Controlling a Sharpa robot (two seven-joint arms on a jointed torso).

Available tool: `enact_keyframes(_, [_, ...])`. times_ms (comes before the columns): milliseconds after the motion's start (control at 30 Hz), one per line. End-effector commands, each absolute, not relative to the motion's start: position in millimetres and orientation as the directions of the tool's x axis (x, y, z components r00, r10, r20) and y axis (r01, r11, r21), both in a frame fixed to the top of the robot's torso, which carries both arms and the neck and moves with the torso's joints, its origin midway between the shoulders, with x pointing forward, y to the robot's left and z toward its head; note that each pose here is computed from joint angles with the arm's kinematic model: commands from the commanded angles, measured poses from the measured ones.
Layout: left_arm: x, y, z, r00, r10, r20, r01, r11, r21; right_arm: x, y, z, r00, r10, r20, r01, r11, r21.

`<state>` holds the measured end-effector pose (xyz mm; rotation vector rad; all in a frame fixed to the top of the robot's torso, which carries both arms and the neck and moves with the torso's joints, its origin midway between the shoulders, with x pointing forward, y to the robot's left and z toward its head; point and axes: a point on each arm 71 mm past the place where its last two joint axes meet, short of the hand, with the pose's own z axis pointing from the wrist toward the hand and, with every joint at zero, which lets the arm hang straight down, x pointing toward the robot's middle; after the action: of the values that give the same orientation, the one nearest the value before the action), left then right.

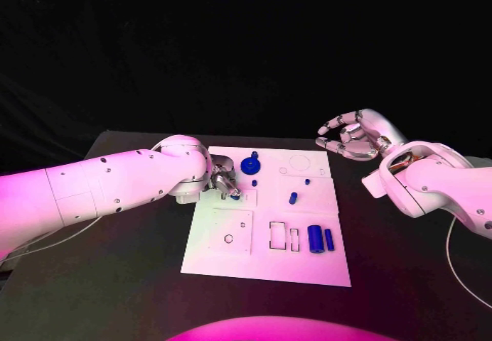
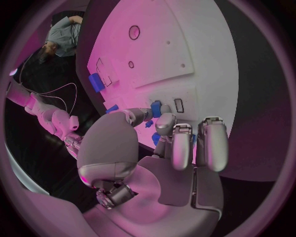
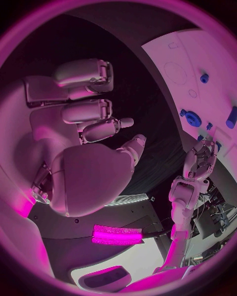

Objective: Assemble the parts on the task board

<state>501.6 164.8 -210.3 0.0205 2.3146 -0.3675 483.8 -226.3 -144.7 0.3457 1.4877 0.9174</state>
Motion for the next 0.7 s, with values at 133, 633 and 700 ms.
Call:
enact_keyframes(133, [499.9, 165.6, -213.4, -0.712, -0.074, -0.698, 0.134, 0.962, -0.239, 483.3, -225.3, -145.3, -0.173, 0.693, -0.699, -0.315, 0.634, 0.706])
enact_keyframes(633, [502.2, 163.4, -216.3, -0.729, -0.059, -0.682, 0.132, 0.965, -0.224, 482.9, -226.6, -145.3, -0.172, 0.694, -0.700, -0.314, 0.634, 0.706])
enact_keyframes(700, [502.4, 163.1, -216.9, -0.731, -0.058, -0.679, 0.132, 0.966, -0.224, 482.8, -226.8, -145.3, -0.171, 0.694, -0.700, -0.314, 0.635, 0.706])
